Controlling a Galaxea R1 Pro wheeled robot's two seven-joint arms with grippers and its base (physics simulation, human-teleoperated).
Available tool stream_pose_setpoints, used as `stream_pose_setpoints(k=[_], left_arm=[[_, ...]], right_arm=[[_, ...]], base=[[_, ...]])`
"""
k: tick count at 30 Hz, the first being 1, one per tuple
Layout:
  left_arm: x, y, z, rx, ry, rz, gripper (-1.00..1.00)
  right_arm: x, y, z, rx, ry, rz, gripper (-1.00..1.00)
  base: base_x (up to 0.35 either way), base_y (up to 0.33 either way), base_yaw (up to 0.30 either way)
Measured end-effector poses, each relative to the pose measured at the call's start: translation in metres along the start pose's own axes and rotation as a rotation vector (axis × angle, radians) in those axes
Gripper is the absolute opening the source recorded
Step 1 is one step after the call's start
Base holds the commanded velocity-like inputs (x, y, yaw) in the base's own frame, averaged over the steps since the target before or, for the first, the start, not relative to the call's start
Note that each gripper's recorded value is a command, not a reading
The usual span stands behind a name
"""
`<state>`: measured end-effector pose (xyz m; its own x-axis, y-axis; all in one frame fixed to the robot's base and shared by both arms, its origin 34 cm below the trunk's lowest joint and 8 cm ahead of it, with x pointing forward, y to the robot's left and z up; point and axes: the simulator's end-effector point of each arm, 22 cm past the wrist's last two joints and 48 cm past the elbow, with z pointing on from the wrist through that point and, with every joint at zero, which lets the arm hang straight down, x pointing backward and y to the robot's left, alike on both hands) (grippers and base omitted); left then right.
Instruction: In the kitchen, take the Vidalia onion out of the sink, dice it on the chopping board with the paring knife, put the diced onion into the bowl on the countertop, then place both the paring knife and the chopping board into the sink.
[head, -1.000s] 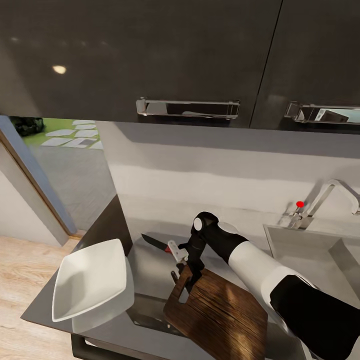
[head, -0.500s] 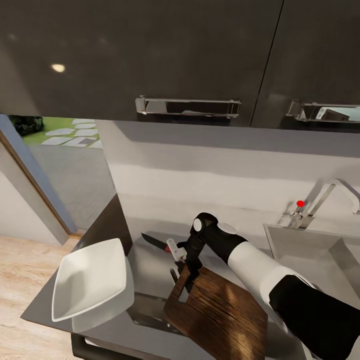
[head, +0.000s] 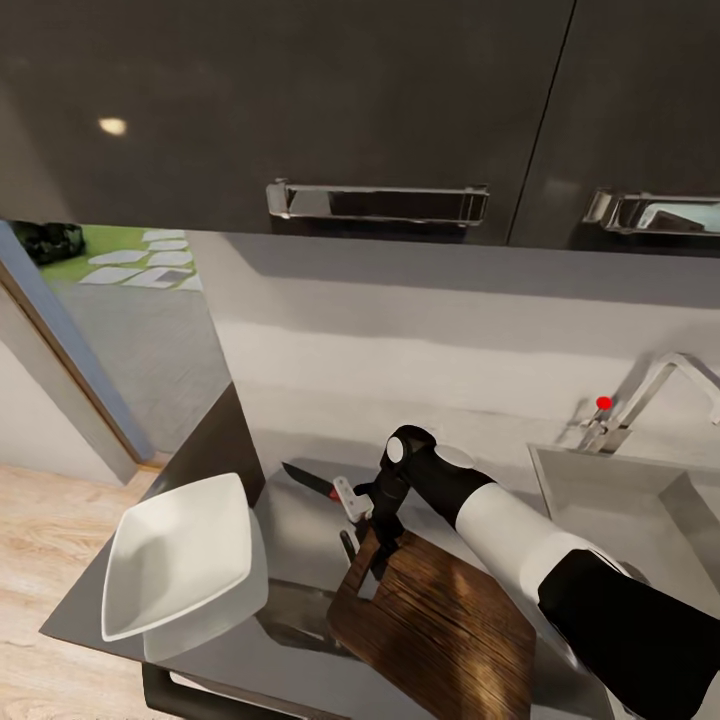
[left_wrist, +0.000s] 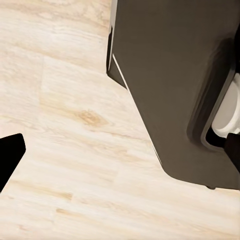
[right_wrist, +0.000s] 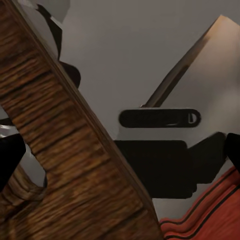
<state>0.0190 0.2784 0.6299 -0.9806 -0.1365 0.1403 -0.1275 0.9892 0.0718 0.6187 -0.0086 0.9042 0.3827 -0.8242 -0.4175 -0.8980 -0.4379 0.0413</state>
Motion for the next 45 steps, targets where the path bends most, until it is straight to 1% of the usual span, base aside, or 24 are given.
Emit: stream_pose_setpoints(k=[23,24,45], left_arm=[[0.0092,0.0013,-0.0009,-0.003,0.023,0.001,1.0],[0.0091,0.0013,-0.0009,-0.003,0.023,0.001,1.0],[0.0094,-0.0001,-0.0009,-0.001,0.023,0.003,1.0]], right_arm=[[0.0007,-0.008,0.0012,0.007,-0.007,-0.012,1.0],[0.0007,-0.008,0.0012,0.007,-0.007,-0.012,-1.0],[0.0006,-0.0081,0.0013,0.01,-0.008,-0.013,-1.0]], base=[[0.0,0.0,0.0],[0.0,0.0,0.0],[0.0,0.0,0.0]])
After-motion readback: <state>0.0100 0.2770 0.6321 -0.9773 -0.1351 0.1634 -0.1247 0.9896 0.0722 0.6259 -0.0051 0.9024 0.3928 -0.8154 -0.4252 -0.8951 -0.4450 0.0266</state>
